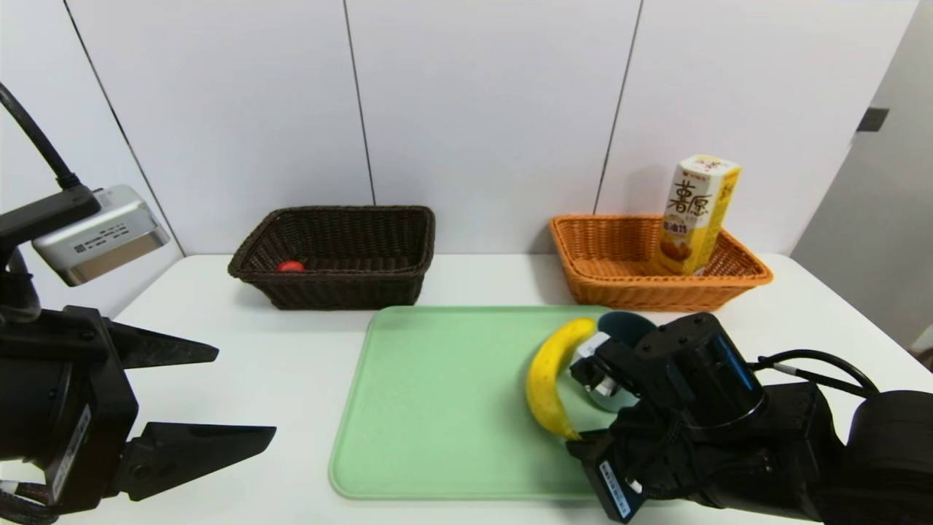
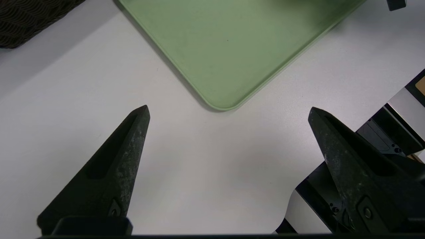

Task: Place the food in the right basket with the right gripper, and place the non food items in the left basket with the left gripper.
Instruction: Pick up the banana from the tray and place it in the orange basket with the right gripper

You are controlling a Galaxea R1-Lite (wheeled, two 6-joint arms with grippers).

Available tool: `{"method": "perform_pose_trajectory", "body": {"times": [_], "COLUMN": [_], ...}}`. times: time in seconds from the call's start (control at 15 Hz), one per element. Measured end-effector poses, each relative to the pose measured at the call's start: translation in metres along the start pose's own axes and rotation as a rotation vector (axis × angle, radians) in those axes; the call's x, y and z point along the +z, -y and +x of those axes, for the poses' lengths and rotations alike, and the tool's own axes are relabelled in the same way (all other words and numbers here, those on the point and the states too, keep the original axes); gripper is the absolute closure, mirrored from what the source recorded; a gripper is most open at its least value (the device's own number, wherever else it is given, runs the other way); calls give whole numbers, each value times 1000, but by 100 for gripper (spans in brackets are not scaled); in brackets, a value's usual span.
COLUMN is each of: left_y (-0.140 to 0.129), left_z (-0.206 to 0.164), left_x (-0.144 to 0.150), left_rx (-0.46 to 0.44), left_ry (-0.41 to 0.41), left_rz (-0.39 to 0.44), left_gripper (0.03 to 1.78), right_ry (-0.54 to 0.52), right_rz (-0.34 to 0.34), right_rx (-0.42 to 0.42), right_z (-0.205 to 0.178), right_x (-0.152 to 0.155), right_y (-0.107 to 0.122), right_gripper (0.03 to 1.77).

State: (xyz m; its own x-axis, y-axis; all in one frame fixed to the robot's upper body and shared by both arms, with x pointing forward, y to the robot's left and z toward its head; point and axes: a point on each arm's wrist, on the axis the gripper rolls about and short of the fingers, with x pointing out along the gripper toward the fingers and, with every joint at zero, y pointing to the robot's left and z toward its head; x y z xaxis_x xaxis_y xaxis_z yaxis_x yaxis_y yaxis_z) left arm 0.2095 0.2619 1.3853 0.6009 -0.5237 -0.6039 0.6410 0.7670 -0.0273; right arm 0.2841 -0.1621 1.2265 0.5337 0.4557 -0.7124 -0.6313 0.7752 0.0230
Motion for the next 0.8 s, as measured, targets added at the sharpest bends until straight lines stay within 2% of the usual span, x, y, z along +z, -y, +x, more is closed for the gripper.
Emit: {"method": "perform_pose_trajectory", "body": {"times": [0.27,0.53,0.8], "left_y": [0,0,1], "left_z": [0,0,-1], "left_x": [-1,-3,-4], "left_rx": [-1,-2,-2], "left_ry": [-2,-6,-7], "left_rz": [0,-1,-1], "left_gripper": [12,12,12], "right_ry": [58,122,182], "right_rz": [-23,-41,-78], "right_rx": [18,92,97], "right_z": [-17,-37,-53], "right_x": [5,9,11], "right_y": [0,-2,-2], "right_gripper": [171,171,171]}}
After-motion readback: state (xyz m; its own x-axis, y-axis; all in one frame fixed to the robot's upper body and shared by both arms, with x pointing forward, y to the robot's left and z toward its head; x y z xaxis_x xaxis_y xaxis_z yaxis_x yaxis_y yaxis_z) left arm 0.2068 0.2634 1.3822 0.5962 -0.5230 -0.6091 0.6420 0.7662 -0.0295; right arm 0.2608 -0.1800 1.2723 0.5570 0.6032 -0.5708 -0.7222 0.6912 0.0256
